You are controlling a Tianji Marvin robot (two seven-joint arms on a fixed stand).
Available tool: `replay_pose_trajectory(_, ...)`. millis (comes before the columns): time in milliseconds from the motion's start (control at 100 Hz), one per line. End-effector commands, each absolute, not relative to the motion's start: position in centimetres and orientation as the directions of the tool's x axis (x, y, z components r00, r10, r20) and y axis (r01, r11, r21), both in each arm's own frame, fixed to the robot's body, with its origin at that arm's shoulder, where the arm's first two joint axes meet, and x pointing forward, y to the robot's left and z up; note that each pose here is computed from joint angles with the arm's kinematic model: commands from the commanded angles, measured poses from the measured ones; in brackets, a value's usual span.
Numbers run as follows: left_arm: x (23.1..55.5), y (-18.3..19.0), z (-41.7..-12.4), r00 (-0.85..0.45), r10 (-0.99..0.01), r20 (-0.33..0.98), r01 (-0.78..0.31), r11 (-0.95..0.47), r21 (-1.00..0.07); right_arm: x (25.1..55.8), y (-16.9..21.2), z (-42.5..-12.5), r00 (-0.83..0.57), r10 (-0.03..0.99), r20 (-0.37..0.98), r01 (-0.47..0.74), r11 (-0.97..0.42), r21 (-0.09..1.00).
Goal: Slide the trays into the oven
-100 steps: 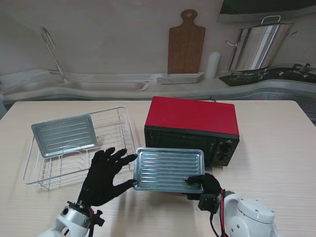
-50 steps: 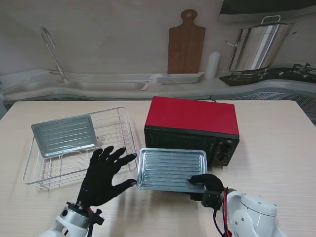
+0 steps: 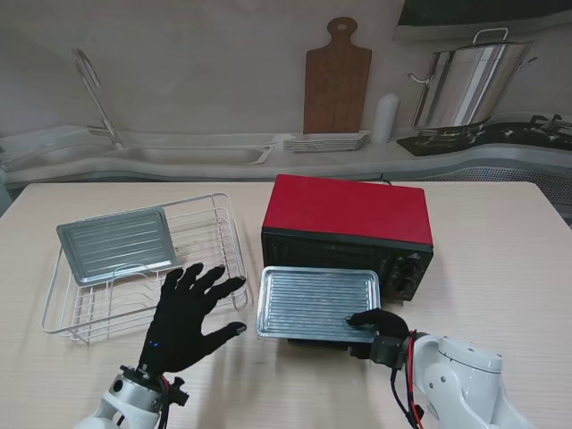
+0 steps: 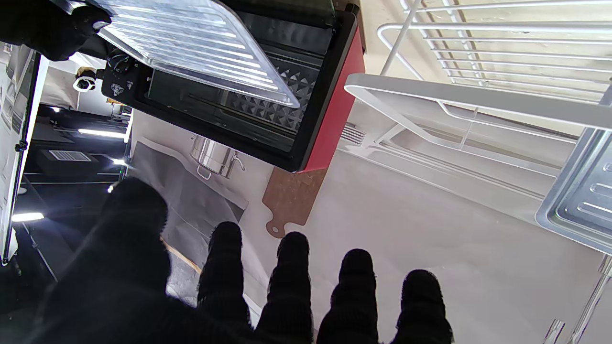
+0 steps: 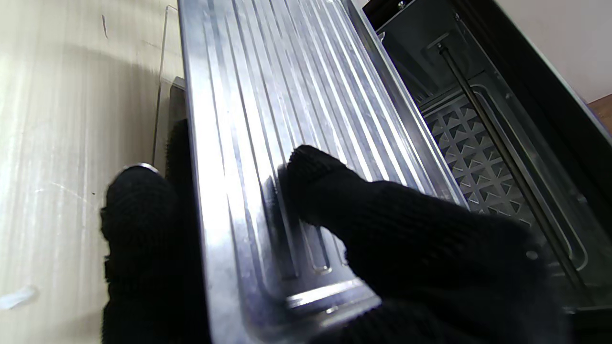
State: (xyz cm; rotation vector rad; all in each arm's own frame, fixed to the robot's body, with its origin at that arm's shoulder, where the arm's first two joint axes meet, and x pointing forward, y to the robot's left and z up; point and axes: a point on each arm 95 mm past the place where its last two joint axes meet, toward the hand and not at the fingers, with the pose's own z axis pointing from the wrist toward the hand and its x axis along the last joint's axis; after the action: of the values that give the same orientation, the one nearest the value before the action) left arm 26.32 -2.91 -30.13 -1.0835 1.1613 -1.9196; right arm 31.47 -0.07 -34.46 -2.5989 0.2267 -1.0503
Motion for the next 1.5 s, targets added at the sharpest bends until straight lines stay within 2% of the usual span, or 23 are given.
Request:
replay_pose_trajectory(0, 26.2, -3.2, -30.2, -0.451, -0.831, 0.327, 0.092, -0.408, -0.908, 31.4, 0.4, -34.4, 0.717, -0.276, 0.640, -0.018, -0.925, -0.379)
replay_pose_trajectory(400, 26.2, -3.1, -30.2, -0.451, -0.833, 0.320, 0.094, -0.400, -0.912, 31.9, 0.4, -34.2, 0.726, -0.287, 0.625, -0.057, -0.931, -0.361)
replay_pose_trajectory(640, 26.3, -3.1, -30.1, -0.484, -0.816, 0.316, 0.041, -0.382, -0.923, 32.3, 0.6, -34.0, 0.736, -0.295, 0.609, -0.066, -0.927, -0.370)
replay_pose_trajectory(1080, 29.4, -3.9, -29.1, -0.626, -0.749, 0.216, 0.031, -0.301, -0.953, 32.8, 0.3, -33.9, 0.745, -0.285, 0.603, -0.065, -0.931, -0.360)
replay_pose_trajectory(1490, 31.0, -4.7, -28.2, -0.667, -0.723, 0.180, 0.029, -0.266, -0.963, 33.3, 0.0, -34.1, 0.750, -0.313, 0.583, -0.087, -0.920, -0.382)
